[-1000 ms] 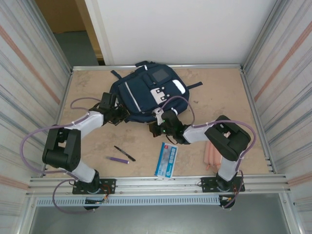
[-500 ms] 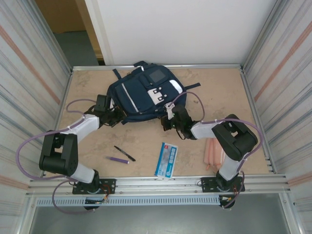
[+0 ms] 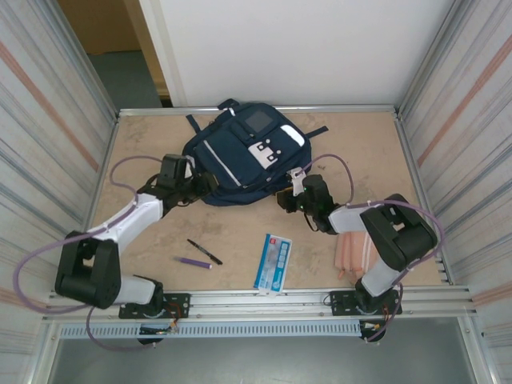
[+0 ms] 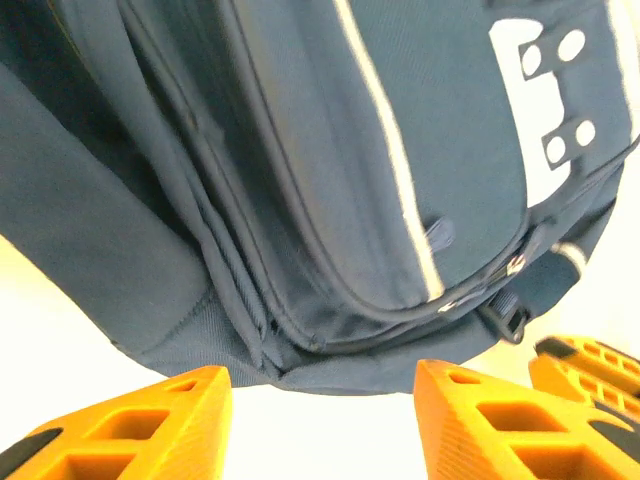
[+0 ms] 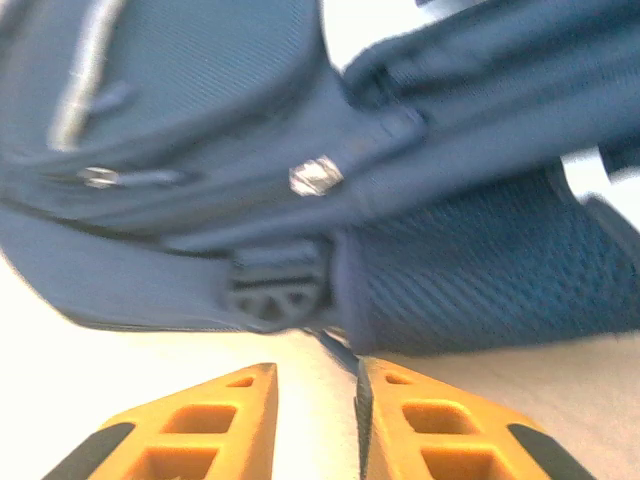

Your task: Pack the student bag

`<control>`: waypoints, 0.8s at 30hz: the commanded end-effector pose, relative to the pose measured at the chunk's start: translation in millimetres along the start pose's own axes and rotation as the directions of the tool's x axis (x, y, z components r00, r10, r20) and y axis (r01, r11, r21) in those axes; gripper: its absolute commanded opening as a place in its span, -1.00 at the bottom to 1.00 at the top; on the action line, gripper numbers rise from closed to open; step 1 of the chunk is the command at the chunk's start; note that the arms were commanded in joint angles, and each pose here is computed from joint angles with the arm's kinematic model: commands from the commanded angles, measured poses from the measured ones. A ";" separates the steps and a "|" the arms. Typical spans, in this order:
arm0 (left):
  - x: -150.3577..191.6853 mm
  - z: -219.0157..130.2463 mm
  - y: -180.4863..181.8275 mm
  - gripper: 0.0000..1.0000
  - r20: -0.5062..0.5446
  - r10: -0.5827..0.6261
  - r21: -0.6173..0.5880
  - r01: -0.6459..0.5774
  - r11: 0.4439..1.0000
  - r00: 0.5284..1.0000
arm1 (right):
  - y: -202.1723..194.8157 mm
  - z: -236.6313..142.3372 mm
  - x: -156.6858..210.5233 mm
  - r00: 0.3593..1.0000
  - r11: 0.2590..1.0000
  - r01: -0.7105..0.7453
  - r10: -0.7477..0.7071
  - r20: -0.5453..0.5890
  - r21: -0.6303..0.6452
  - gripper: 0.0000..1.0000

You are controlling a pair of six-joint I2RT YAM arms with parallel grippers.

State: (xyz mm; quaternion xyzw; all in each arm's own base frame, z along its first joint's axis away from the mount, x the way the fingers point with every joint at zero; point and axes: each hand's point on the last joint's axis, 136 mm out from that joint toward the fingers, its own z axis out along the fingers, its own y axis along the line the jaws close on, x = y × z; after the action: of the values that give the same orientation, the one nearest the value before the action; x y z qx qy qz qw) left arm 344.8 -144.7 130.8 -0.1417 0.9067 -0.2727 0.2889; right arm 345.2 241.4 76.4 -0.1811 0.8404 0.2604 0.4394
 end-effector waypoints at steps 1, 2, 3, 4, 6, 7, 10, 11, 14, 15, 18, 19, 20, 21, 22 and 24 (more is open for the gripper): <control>-31.3 -26.4 1.9 0.14 0.118 0.091 -0.077 -0.082 0.994 0.989 | 40.8 -19.1 -53.4 0.975 0.974 0.173 -0.149 0.166 -0.144 -0.39; -35.7 -28.3 3.2 0.20 0.121 0.087 -0.071 -0.078 0.994 0.989 | 46.2 -22.7 -58.5 0.969 0.967 0.201 -0.174 0.174 -0.154 -0.36; -39.5 -27.1 5.2 0.20 0.117 0.077 -0.052 -0.072 0.996 0.990 | 52.6 -26.2 -63.9 0.961 0.959 0.234 -0.202 0.190 -0.162 -0.34; -41.6 -24.3 9.3 0.21 0.105 0.064 -0.042 -0.060 0.997 0.992 | 58.7 -28.7 -67.6 0.951 0.949 0.265 -0.229 0.207 -0.168 -0.33; -42.7 -13.9 23.8 0.21 0.065 0.021 -0.047 -0.018 0.999 0.998 | 75.2 -32.8 -73.2 0.930 0.923 0.328 -0.279 0.239 -0.200 -0.25; -42.0 -9.3 30.1 0.21 0.045 0.002 -0.057 0.000 0.998 0.999 | 81.8 -33.7 -75.2 0.925 0.917 0.341 -0.289 0.246 -0.205 -0.22; -36.2 7.4 48.4 0.20 0.005 -0.035 -0.096 0.035 0.995 0.999 | 105.1 -32.5 -76.6 0.918 0.900 0.378 -0.335 0.210 -0.218 -0.16; -33.8 13.4 51.4 0.19 -0.003 -0.037 -0.099 0.036 0.994 0.999 | 114.1 -30.2 -71.6 0.907 0.884 0.413 -0.376 0.191 -0.219 -0.14; -23.1 27.6 54.7 0.15 -0.042 -0.051 -0.086 0.047 0.995 0.998 | 135.6 -23.2 -52.5 0.839 0.817 0.544 -0.521 0.158 -0.193 -0.08; -18.7 29.9 52.5 0.14 -0.056 -0.045 -0.076 0.041 0.996 0.997 | 140.1 -21.8 -47.4 0.822 0.800 0.569 -0.551 0.143 -0.190 -0.08; -2.6 36.2 50.3 0.14 -0.093 0.002 -0.086 -0.010 0.996 0.996 | 148.0 -21.5 -40.4 0.799 0.778 0.601 -0.587 0.132 -0.182 -0.05; 3.2 38.5 51.6 0.14 -0.107 0.008 -0.098 -0.019 0.995 0.994 | 148.3 -22.2 -41.6 0.803 0.784 0.595 -0.577 0.145 -0.177 -0.04; 8.7 40.8 53.1 0.13 -0.120 0.001 -0.103 -0.014 0.995 0.993 | 147.4 -22.8 -44.7 0.813 0.796 0.581 -0.560 0.157 -0.168 -0.03; 13.8 41.9 53.5 0.11 -0.131 -0.011 -0.102 -0.003 0.995 0.991 | 146.8 -23.3 -47.7 0.822 0.808 0.567 -0.545 0.164 -0.160 -0.02; 20.3 42.4 53.2 0.08 -0.140 -0.024 -0.102 0.009 0.995 0.990 | 143.7 -23.6 -53.3 0.833 0.823 0.550 -0.528 0.164 -0.143 -0.02; 32.2 42.1 54.3 0.07 -0.129 -0.028 -0.124 0.012 0.992 0.991 | 138.1 -24.1 -61.3 0.849 0.845 0.523 -0.504 0.156 -0.116 -0.01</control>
State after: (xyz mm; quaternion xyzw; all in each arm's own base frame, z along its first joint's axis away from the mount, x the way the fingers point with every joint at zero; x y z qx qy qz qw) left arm 351.4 -128.7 66.9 -0.1425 0.9346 -0.2365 0.2241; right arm 274.0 351.4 166.9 -0.4460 0.6975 0.2310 0.5112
